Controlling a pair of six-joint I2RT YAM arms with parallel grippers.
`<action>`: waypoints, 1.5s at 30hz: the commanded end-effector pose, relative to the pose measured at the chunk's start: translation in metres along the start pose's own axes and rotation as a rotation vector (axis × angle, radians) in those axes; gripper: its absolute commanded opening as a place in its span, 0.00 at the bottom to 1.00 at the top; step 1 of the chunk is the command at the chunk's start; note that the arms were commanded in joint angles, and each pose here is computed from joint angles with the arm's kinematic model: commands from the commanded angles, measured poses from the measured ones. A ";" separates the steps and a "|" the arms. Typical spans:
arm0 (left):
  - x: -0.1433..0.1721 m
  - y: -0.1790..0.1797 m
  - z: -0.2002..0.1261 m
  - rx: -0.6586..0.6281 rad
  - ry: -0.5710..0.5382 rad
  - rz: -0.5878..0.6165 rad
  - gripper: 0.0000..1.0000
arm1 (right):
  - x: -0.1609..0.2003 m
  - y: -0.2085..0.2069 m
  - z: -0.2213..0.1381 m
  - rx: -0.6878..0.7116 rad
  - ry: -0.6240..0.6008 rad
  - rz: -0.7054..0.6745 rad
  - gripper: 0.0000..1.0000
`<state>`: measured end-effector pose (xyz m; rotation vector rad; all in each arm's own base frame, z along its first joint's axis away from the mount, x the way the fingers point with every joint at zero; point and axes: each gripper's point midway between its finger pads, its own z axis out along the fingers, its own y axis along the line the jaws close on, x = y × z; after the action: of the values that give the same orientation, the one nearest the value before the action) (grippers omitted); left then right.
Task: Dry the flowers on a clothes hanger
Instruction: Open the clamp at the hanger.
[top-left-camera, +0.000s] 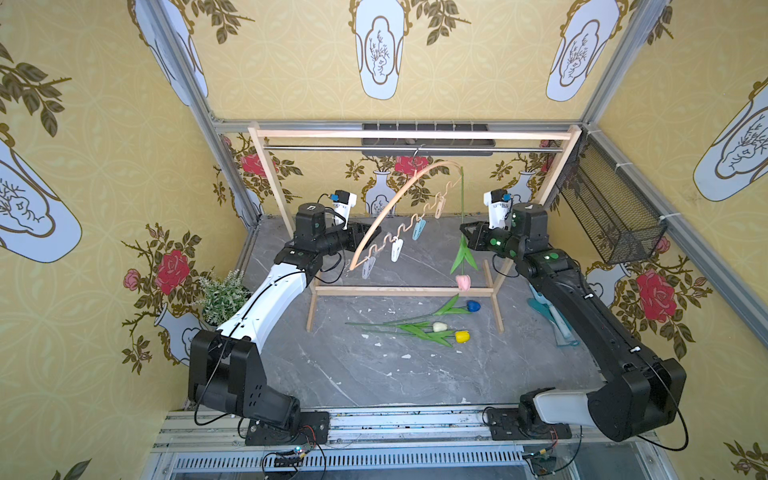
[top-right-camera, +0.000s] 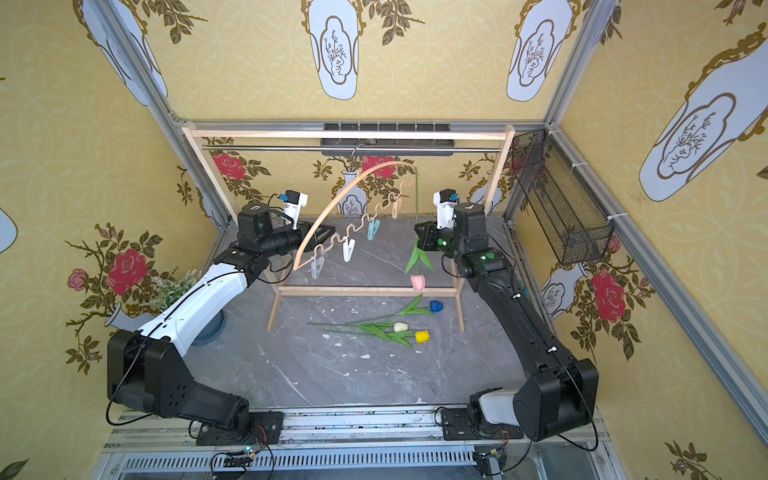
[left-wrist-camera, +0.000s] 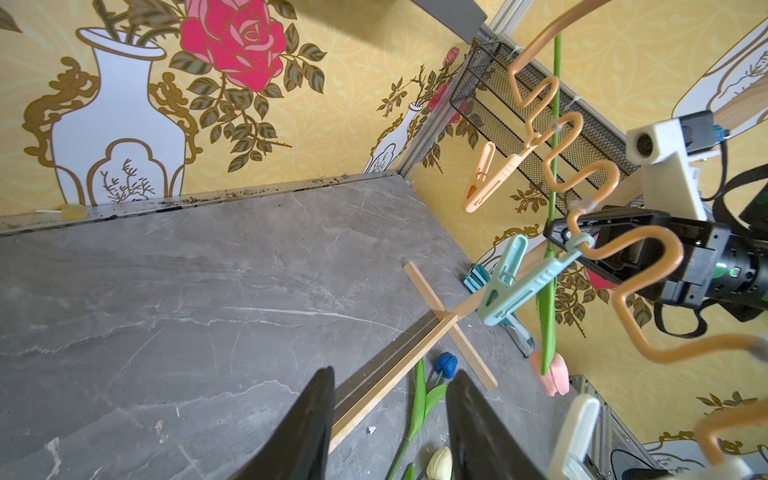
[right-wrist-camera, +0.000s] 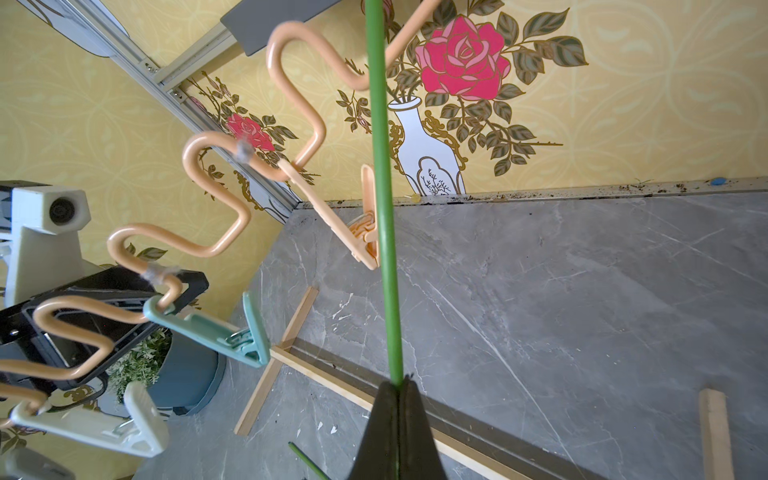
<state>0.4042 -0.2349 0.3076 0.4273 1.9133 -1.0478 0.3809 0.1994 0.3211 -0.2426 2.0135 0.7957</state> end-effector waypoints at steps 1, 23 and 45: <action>-0.005 -0.011 0.007 0.066 0.000 0.061 0.53 | -0.005 0.008 0.003 -0.042 -0.010 -0.029 0.00; -0.033 -0.014 0.051 0.229 0.009 0.178 0.76 | 0.020 0.031 0.015 -0.212 0.108 -0.041 0.00; -0.041 -0.012 0.081 0.194 0.011 0.281 0.70 | 0.043 0.064 0.036 -0.336 0.255 -0.107 0.00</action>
<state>0.4553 -0.3041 0.3308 0.7928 1.7075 -1.1005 0.3562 0.2747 0.2990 -0.6323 2.0824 1.0690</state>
